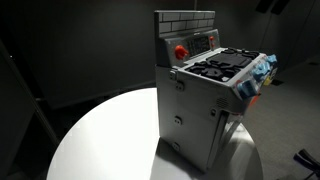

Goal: Press the top right orange button on the stove

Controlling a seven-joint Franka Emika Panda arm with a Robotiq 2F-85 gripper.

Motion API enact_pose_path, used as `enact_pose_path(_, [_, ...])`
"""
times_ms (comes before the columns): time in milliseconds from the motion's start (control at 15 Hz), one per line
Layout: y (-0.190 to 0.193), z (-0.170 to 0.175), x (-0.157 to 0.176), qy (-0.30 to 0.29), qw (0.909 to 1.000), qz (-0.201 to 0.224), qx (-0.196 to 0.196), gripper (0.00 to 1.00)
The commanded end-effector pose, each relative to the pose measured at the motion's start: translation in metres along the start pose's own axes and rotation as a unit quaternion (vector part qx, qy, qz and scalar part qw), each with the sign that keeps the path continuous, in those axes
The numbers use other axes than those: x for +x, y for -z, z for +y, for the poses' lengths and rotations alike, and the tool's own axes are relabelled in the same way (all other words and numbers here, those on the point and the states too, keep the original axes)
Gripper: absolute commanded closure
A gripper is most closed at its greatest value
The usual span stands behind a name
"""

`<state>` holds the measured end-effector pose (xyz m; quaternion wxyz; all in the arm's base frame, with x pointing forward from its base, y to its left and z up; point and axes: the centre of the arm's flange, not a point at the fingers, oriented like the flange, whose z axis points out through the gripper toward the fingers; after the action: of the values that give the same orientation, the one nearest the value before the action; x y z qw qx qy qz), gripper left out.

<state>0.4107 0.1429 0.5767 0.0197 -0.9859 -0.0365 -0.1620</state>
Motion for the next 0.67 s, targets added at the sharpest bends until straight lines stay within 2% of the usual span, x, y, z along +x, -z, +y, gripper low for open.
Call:
enact_pose_path(0, [-0.012, 0.016, 0.039, -0.043, 0.9982, 0.027, -0.033, 0.0])
enact_pose_path(267, [-0.034, 0.047, 0.065, -0.089, 0.9923, 0.047, -0.072, 0.0])
enact_pose_path(600, [-0.067, 0.084, 0.091, -0.143, 0.9826, 0.052, -0.107, 0.0])
